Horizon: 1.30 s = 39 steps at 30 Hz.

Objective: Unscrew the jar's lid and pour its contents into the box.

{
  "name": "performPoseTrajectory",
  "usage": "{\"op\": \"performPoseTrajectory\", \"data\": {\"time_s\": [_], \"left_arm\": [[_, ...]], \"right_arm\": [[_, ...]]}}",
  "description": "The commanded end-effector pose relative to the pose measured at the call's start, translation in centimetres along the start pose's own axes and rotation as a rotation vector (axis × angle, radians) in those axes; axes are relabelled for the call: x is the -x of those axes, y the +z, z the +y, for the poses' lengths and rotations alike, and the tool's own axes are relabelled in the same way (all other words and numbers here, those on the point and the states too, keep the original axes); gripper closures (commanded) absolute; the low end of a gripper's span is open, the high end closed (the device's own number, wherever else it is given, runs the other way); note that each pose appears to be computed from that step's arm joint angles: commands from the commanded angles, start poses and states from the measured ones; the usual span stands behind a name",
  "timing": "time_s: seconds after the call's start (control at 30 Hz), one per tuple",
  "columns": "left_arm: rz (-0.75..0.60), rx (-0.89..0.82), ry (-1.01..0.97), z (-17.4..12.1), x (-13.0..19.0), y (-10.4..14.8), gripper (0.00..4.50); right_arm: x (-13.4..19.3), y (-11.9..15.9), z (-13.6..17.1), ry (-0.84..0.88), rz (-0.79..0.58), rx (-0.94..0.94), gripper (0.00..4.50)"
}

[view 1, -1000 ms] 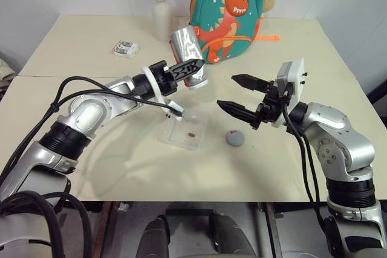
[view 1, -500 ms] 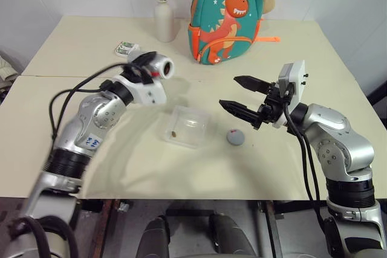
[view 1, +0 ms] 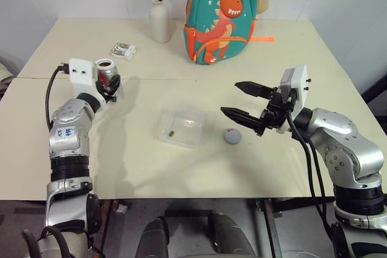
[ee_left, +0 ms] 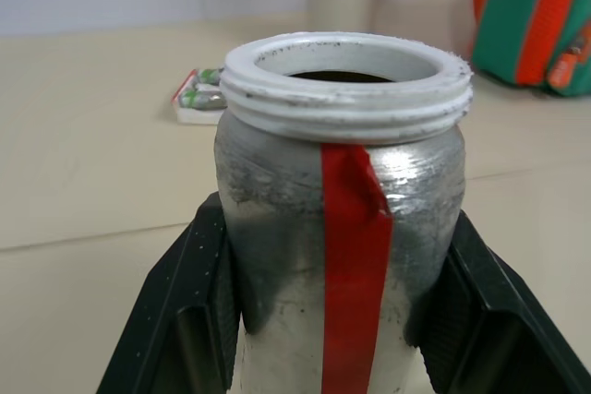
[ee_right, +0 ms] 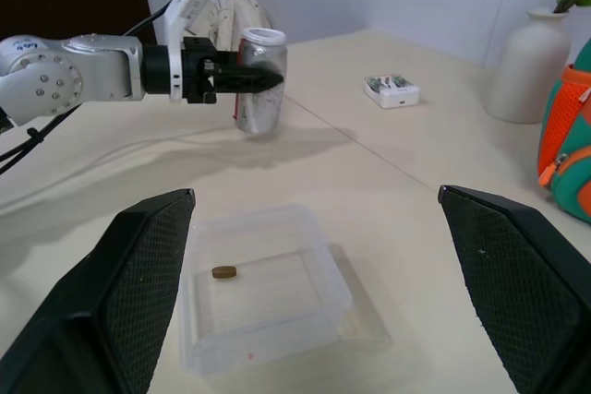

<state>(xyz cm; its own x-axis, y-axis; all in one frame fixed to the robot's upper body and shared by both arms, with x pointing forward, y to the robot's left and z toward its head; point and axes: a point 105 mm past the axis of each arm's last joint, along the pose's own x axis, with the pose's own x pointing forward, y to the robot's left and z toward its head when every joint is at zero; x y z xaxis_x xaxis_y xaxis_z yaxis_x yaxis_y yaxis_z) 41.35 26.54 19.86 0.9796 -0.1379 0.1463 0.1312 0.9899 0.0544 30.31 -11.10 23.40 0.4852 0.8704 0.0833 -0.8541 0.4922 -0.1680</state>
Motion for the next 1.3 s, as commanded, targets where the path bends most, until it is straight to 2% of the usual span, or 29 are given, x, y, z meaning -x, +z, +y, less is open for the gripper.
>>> {"op": "performPoseTrajectory", "data": {"time_s": [0.03,0.2,0.27,0.47,0.73,1.1,1.2,1.27,1.3], "left_arm": [[-0.09,0.044,-0.018,0.1,-0.4,1.2,2.48],[-0.089,0.075,-0.038,0.3,-0.1,0.0,2.48],[-0.08,0.062,-0.033,0.6,0.3,-0.4,1.76],[-0.058,-0.007,-0.033,1.2,1.0,-1.0,0.05],[-0.052,-0.035,-0.05,1.4,1.9,-0.8,0.02],[0.003,-0.264,-0.082,3.5,7.1,0.8,0.02],[0.014,-0.402,-0.221,2.4,9.0,1.2,0.02],[0.01,-0.43,-0.28,2.1,10.1,1.9,0.02],[0.01,-0.456,-0.373,1.3,10.9,2.4,0.02]], "right_arm": [[0.4,1.4,0.3,0.0,-0.027,0.046,0.04],[0.4,1.7,0.3,-0.001,-0.032,0.057,0.04],[0.4,1.7,0.3,0.002,-0.032,0.058,0.0],[0.1,1.7,0.3,0.015,-0.036,0.055,0.0],[-0.2,1.5,0.4,0.04,-0.029,0.056,0.0],[0.3,0.9,-0.2,0.09,0.004,0.084,0.0],[0.5,0.8,-0.3,0.103,0.016,0.1,0.0],[0.8,0.6,-0.4,0.111,0.028,0.107,0.0],[1.1,0.6,-0.5,0.116,0.039,0.112,0.0]]}}
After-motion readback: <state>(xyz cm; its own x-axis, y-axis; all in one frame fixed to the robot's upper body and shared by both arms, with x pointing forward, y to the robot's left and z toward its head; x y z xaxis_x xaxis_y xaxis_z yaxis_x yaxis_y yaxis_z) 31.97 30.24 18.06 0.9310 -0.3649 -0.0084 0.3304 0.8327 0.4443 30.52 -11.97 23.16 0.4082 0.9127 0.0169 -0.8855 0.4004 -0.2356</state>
